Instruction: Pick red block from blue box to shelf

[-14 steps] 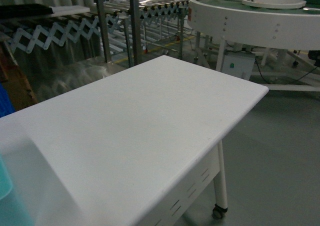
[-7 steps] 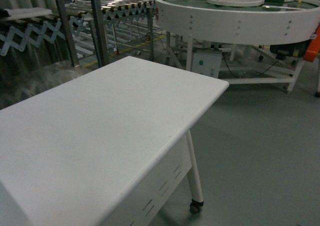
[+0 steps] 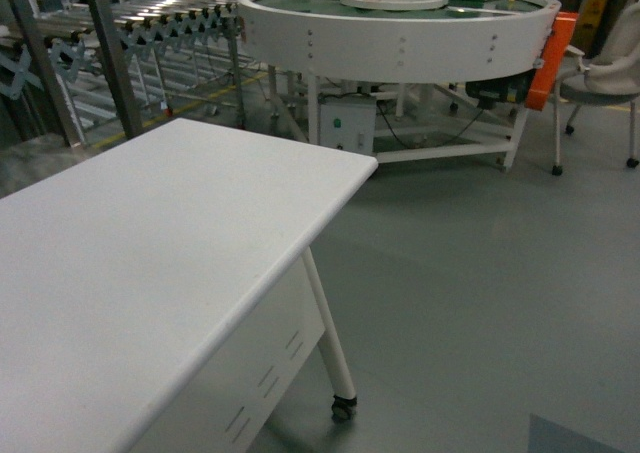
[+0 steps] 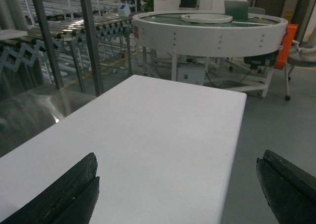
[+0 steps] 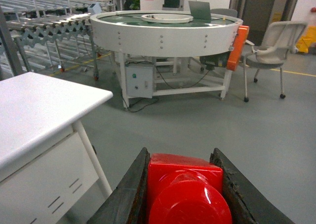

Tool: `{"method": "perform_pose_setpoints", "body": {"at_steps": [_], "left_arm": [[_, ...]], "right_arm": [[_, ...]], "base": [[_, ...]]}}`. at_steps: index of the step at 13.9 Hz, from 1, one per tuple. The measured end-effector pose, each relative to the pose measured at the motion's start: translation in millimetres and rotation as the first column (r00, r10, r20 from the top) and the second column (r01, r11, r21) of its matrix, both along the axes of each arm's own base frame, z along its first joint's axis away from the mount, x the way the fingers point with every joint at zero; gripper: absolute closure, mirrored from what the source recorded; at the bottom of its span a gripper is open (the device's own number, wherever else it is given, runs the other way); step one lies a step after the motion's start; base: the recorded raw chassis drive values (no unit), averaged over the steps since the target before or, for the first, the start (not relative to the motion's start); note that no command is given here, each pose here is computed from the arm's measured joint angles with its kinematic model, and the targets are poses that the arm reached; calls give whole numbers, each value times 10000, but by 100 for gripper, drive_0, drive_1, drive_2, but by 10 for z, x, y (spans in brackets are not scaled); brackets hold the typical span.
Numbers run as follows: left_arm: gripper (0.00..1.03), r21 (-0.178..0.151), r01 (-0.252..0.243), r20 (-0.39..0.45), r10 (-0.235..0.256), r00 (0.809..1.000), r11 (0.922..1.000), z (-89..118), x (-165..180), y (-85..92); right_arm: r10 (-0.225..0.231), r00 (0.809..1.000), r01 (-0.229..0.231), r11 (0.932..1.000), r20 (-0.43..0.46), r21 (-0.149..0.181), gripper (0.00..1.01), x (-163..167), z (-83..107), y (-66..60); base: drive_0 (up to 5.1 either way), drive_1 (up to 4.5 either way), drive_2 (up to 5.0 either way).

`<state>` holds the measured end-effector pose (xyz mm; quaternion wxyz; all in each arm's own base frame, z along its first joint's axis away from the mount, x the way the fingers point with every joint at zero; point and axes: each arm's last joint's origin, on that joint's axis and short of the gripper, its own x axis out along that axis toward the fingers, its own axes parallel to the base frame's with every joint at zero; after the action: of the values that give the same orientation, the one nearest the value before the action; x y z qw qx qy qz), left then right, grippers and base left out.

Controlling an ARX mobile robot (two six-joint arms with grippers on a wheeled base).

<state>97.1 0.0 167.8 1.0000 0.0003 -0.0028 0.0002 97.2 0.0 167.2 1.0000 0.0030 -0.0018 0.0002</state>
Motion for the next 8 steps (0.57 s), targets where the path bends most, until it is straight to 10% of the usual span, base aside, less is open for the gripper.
{"method": "perform_pose_setpoints", "body": {"at_steps": [8], "left_arm": [[5, 0, 0, 0, 0, 10000, 10000, 0, 0, 0]], "right_arm": [[0, 10000, 0, 10000, -4, 0, 73, 0, -1, 0]], "base": [[-151, -151, -151]]}}
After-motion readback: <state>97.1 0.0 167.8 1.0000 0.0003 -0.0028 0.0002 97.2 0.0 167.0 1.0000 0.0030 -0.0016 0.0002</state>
